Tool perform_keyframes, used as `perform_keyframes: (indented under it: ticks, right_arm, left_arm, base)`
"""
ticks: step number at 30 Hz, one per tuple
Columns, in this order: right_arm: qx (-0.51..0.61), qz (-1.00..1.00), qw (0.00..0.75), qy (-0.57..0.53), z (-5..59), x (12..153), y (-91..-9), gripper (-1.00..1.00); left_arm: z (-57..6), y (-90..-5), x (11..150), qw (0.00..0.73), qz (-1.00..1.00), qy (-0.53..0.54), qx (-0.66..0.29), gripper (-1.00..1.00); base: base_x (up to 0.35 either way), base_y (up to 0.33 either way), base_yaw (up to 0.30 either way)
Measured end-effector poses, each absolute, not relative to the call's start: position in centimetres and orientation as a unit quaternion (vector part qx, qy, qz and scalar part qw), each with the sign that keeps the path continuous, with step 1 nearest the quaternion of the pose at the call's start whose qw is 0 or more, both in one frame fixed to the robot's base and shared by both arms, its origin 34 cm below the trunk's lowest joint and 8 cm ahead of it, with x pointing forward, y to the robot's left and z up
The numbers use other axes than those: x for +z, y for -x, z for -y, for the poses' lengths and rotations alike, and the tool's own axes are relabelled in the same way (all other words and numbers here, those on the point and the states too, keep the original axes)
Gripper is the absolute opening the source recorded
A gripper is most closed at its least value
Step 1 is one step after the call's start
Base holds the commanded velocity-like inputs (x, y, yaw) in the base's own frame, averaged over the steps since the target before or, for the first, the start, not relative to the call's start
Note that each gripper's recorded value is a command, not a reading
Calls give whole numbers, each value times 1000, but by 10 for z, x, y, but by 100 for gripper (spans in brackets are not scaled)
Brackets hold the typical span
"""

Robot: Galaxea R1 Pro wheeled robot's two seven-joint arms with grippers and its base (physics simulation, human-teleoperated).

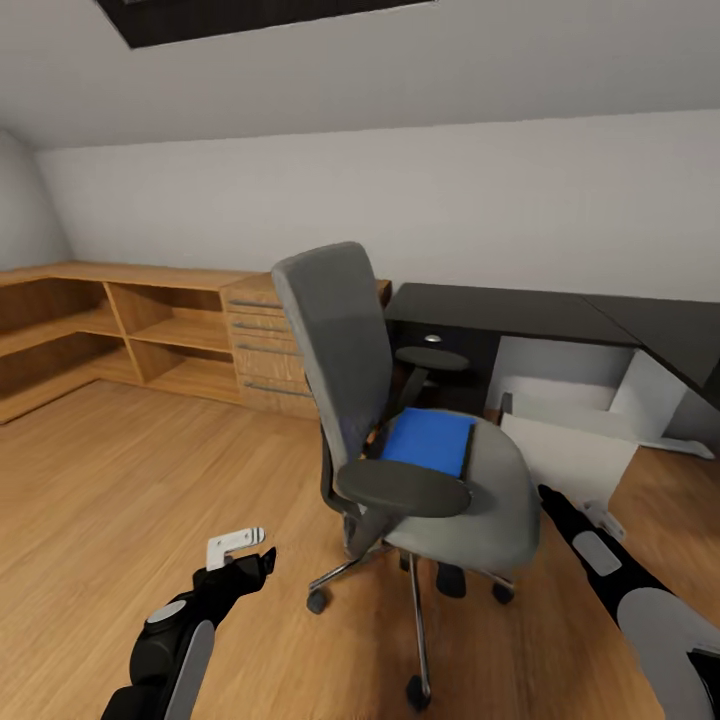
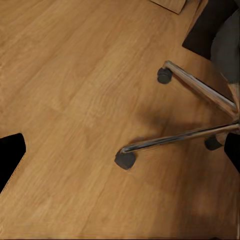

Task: In the bedroom, organize the workspace by keeping the computer under the desk, ensuring the monitor is on the desk, placing the keyboard on the desk next to the monitor, placing the mouse on the desk next to the keyboard, moving the folder from the swivel chair onto the desk next to the mouse, stacking the notebook on top of the folder with the pen on top of the notebook, and positioning the swivel chair next to the desk.

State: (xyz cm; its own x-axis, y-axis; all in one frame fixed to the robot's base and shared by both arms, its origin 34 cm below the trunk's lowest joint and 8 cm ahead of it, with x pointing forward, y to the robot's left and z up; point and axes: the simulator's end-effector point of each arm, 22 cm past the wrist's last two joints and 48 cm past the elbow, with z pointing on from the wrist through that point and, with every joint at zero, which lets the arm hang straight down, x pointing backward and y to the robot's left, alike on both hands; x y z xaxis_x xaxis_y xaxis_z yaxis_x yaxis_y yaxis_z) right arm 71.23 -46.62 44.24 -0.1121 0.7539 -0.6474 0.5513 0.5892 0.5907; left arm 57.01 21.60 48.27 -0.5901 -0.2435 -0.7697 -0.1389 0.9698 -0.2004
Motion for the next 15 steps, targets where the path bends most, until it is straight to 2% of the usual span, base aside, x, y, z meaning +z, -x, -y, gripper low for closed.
perform_keyframes:
  ticks: [8, 15]
  right_arm:
    - [107, -739, 498, -440, 459, 442, -714, 100]
    - [110, -742, 498, -435, 455, 441, -715, 100]
  left_arm:
    - [-215, -570, 482, 439, -890, 107, -60, 100]
    - [-214, -570, 482, 438, -890, 106, -60, 100]
  base:
    - [-12, 0, 217]
    - [-243, 0, 28]
